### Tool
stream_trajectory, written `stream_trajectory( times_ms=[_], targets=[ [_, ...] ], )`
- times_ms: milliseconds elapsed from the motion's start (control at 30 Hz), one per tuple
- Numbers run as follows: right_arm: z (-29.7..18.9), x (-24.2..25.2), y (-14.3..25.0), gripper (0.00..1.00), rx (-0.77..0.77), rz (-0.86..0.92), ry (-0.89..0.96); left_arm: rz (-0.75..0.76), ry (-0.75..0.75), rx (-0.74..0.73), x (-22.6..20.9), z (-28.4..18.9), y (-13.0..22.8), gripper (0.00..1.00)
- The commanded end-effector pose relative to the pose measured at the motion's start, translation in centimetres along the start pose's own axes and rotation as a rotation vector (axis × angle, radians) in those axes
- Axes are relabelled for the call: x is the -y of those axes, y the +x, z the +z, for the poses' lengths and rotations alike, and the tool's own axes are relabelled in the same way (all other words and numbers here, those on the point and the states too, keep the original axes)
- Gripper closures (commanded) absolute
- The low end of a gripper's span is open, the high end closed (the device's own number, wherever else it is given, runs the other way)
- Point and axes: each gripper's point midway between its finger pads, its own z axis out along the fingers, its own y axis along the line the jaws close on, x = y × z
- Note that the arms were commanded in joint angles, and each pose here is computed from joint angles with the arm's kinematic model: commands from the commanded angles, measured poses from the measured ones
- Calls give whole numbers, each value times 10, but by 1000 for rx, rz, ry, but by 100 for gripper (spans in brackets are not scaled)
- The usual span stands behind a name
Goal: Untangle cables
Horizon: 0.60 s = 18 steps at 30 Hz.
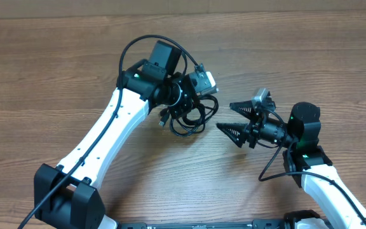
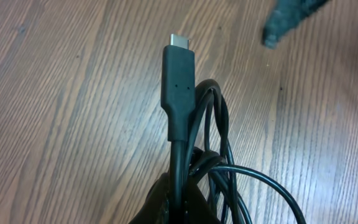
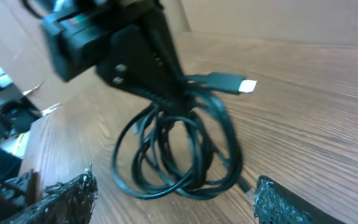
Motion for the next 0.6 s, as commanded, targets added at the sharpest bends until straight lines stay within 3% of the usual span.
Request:
stream_trajectory(
  times_ms=[0, 433, 567],
  targets=[
    [0, -20, -8, 21, 10, -102, -109, -21, 9, 41, 5, -8, -12, 96],
    [-1, -31, -7, 22, 10, -123, -177, 12, 86, 93, 35, 0, -35, 96],
    [-1, -28, -8, 28, 10, -122, -157, -41, 89, 113, 37, 1, -42, 96]
  ],
)
